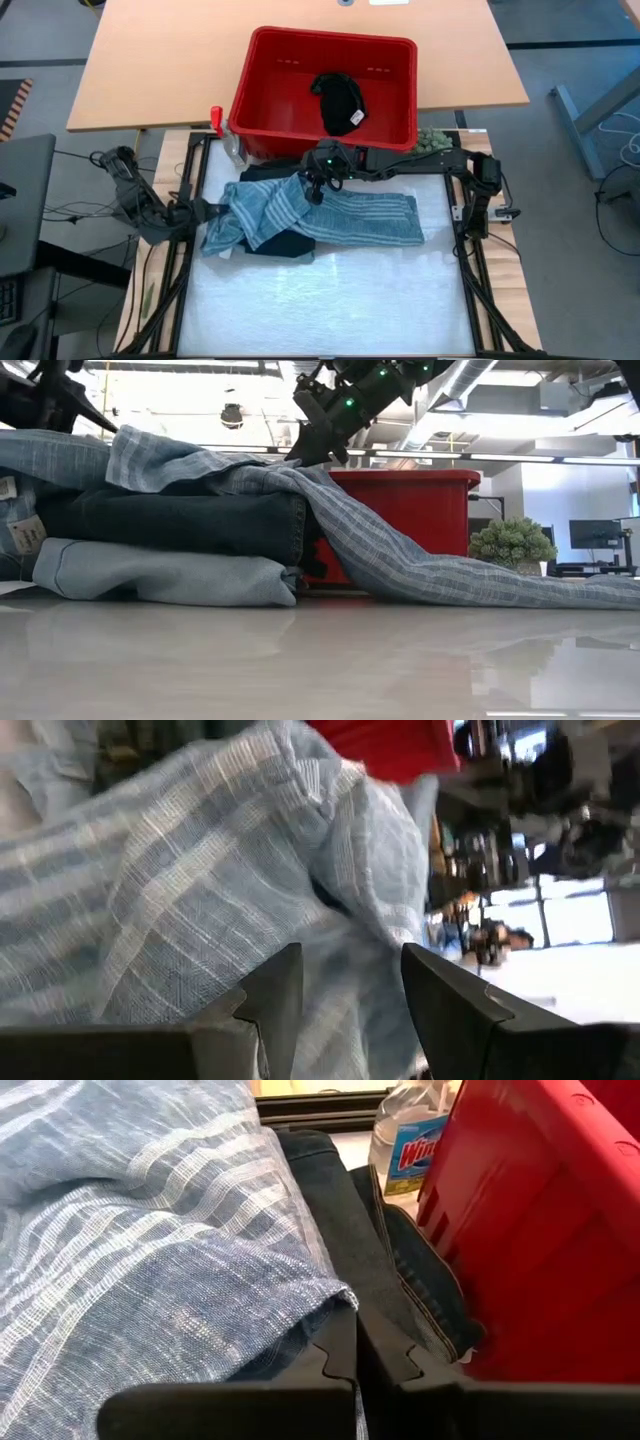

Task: Fold laundry
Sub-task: Fold the blue shirt from the red laundry bin

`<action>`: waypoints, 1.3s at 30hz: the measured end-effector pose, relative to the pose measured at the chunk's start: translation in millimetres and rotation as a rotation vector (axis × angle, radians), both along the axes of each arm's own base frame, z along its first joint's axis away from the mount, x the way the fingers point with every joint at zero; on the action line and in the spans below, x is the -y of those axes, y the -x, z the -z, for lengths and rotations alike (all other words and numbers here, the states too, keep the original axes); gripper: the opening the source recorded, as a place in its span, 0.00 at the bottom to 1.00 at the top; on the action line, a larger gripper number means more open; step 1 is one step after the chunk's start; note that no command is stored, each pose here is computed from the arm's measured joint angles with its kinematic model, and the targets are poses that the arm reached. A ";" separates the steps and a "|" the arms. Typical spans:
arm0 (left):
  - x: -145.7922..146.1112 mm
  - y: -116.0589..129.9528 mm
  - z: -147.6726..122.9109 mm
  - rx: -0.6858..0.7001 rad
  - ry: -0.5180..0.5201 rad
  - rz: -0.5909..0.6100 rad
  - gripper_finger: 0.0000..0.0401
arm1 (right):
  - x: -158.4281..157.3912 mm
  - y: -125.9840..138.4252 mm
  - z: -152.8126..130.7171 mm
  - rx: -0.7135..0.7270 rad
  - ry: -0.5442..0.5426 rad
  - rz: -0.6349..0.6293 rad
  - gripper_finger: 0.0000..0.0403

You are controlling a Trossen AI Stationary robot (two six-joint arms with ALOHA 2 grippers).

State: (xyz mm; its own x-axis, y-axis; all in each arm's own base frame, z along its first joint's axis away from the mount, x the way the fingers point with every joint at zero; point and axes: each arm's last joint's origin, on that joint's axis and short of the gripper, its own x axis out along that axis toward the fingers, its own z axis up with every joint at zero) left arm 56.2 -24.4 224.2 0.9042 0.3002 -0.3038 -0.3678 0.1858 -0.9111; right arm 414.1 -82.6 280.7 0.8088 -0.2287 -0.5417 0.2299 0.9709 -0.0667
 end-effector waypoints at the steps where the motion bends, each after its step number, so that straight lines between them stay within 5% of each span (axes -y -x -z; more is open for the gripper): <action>1: 0.0 -0.6 2.4 0.012 -0.004 -0.024 0.39 | 0.0 0.0 0.0 0.000 0.000 0.000 0.06; 12: -1.6 -6.2 2.1 0.027 -0.114 -0.131 0.39 | 0.3 0.3 0.4 -0.009 0.013 -0.006 0.06; 33: -8.5 -39.3 -2.1 -0.079 -0.047 -0.152 0.39 | 0.5 0.2 0.4 0.011 -0.049 0.045 0.06; 39: -14.8 -39.4 -2.7 -0.095 -0.079 -0.186 0.15 | 0.6 0.2 0.4 0.025 -0.099 0.079 0.06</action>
State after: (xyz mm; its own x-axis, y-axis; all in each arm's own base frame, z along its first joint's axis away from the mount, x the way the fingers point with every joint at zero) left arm 95.5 -9.6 226.9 0.7991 0.4859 -0.3541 -0.4864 0.1763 -0.8558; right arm 413.9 -83.2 280.3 0.8041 -0.2387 -0.5444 0.3063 0.9513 0.0352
